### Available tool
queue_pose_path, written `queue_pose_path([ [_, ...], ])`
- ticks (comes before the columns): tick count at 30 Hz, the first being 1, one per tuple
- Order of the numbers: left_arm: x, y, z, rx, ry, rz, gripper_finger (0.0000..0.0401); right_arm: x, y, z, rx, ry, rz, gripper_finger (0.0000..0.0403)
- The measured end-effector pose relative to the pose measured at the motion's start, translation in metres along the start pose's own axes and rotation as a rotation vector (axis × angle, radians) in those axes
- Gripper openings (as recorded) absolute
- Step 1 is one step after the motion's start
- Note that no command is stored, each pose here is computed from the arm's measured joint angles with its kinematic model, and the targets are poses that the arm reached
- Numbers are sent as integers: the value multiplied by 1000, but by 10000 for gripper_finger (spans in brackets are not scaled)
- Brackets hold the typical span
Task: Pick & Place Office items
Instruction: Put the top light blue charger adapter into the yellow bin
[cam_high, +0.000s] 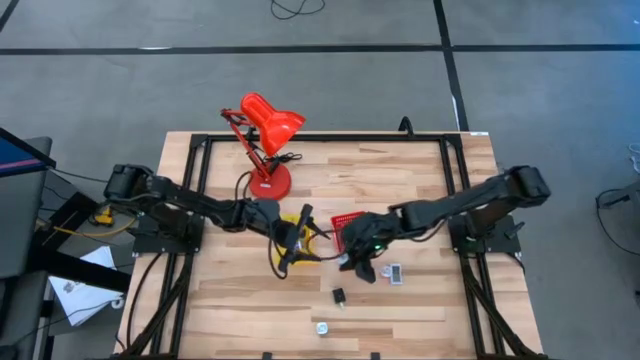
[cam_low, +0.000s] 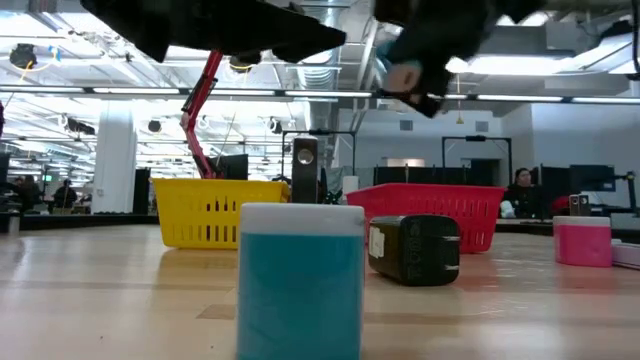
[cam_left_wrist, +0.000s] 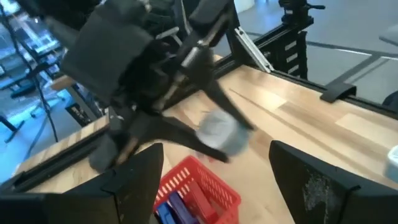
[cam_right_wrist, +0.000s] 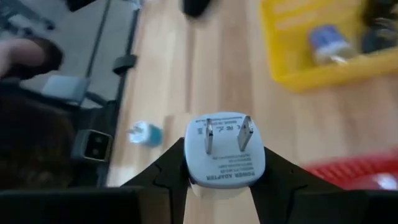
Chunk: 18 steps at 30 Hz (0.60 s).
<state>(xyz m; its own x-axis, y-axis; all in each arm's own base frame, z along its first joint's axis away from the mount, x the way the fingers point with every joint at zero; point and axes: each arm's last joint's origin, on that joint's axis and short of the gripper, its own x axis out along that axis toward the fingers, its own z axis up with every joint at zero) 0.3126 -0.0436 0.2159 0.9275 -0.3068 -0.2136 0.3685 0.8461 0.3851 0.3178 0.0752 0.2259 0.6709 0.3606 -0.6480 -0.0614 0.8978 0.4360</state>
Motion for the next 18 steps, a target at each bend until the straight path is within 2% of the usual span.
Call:
queue_pose_path([
  [7,7,-19,5,111,-34,-54,287,19,9,27,-8,31,27,126],
  [10,7,-23,7,151,-49,-64,287,24,12,38,-7,30,94,124],
  [18,7,-22,7,152,-52,-61,287,35,10,52,4,43,132,126],
])
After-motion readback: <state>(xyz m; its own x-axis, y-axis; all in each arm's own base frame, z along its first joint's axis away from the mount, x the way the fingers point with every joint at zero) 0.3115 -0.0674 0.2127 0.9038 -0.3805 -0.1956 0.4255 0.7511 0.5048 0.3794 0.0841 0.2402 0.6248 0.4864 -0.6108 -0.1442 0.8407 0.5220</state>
